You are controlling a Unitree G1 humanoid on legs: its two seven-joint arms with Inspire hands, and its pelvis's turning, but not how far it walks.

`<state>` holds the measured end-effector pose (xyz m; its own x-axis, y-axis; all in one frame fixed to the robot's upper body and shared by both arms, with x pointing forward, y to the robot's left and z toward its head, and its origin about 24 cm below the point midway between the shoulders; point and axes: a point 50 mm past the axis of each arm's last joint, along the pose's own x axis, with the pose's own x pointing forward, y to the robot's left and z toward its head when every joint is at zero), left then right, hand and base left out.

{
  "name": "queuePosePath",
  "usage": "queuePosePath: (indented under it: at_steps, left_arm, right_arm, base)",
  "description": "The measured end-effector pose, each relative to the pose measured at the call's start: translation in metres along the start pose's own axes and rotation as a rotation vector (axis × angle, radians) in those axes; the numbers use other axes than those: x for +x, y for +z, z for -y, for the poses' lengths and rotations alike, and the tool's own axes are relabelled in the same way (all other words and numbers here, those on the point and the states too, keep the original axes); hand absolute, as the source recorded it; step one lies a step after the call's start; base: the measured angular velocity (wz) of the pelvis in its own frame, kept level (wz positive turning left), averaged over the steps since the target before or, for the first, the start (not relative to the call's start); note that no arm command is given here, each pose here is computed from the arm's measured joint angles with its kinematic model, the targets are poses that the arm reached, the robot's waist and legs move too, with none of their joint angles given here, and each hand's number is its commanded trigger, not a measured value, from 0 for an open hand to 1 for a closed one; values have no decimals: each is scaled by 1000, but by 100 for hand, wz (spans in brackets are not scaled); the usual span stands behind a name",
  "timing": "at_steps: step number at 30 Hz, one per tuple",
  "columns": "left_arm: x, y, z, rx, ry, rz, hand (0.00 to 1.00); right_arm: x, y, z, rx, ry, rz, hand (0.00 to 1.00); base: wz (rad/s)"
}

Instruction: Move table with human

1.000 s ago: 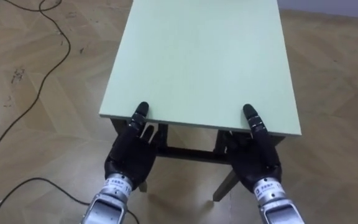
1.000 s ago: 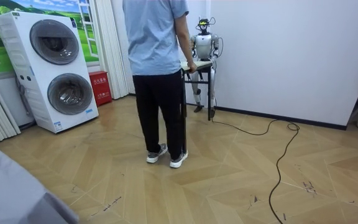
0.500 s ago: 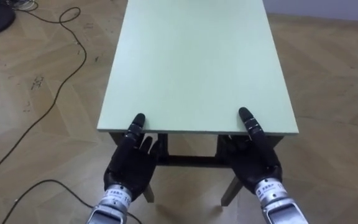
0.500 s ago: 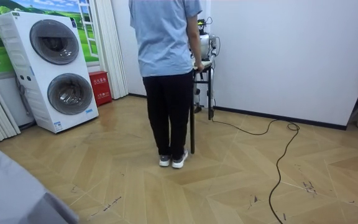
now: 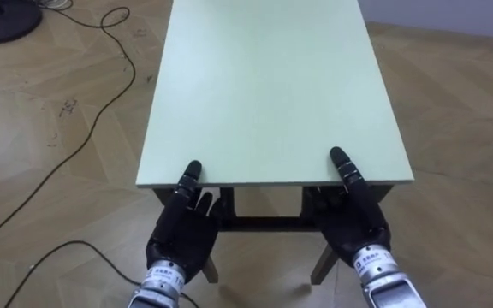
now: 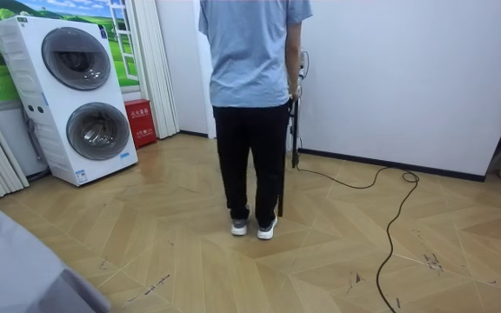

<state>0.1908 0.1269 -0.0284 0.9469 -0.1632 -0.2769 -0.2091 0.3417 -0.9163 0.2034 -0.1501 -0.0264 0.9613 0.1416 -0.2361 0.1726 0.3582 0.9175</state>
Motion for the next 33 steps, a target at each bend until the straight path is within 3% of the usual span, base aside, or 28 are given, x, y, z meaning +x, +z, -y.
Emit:
queuePosePath:
  at_steps: [10, 14, 19, 33]
  left_arm:
    - [4, 4, 5, 45, -25, -7, 100]
    - [11, 1, 15, 39, -55, -2, 100]
    - [9, -1, 8, 52, -21, -42, 100]
    - [10, -2, 10, 66, -18, -36, 100]
  right_arm:
    - [-9, -5, 6, 33, 1, 32, 100]
    - [-9, -2, -2, 23, 35, 63, 100]
    - [-17, -5, 6, 39, 3, 74, 100]
    - [-16, -2, 5, 25, 0, 73, 100]
  base:
    - [33]
    - [80]
    - [66]
    - [7]
